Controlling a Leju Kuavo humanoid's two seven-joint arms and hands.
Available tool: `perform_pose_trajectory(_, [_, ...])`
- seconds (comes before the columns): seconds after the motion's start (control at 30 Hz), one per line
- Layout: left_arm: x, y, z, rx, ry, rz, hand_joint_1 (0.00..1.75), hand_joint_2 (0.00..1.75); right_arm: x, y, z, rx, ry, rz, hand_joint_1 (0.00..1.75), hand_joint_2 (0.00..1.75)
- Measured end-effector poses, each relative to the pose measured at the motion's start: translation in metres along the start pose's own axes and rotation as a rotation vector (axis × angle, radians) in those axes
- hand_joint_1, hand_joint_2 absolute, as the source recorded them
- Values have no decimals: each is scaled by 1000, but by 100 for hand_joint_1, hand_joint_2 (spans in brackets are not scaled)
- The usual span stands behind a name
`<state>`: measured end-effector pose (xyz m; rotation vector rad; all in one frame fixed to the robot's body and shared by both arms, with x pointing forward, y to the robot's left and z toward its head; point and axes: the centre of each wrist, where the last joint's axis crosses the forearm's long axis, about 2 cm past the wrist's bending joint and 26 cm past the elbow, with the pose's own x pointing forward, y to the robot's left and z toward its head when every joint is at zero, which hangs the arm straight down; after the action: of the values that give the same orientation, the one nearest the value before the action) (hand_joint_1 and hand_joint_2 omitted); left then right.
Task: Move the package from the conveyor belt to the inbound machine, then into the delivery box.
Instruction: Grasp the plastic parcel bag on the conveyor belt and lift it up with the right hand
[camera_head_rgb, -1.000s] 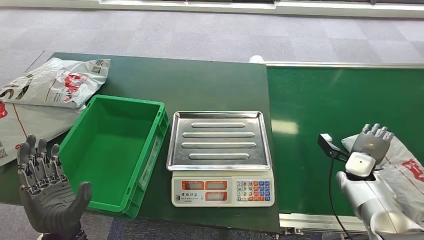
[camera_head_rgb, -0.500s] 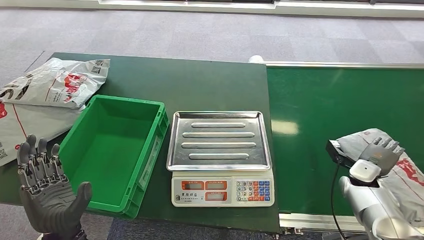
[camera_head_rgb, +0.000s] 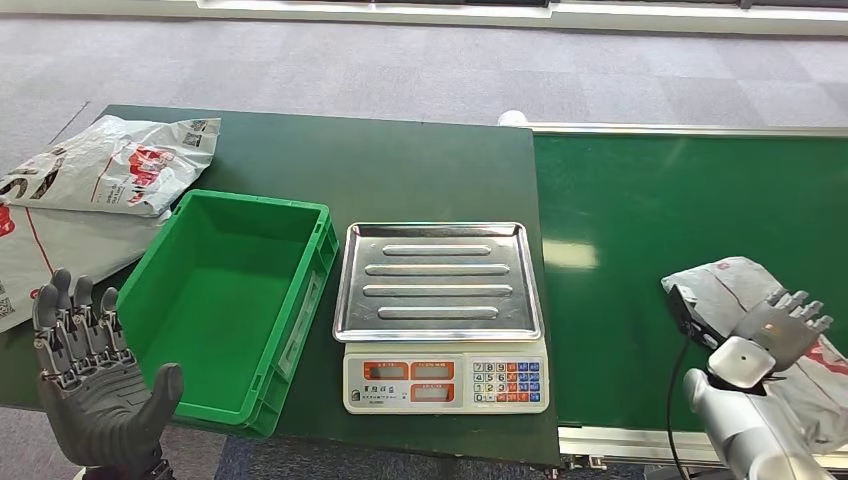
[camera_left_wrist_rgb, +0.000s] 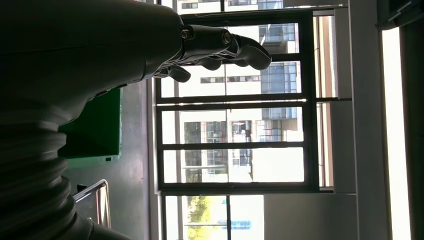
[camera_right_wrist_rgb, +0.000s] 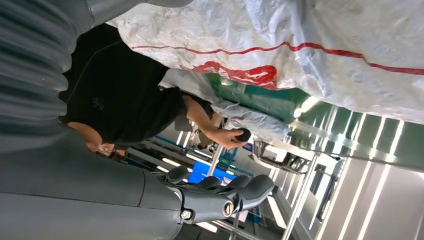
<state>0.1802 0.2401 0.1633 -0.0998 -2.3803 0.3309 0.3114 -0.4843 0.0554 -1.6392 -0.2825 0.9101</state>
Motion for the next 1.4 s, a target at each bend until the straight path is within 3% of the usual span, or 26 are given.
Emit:
perform_pose_trajectory(0.87, [0,0,0,-2,1,7,0,175,-24,25,5,140,103,-5,0,175])
perform_pose_trajectory(1.1, [-2,-1,1,-19,8,1,0,175,-28,36,12,349,137,36,0,175])
perform_pose_trajectory(1.4, [-3,-1,1,-31,11,6,0,175,-29,33,12,474,112,-94,0,175])
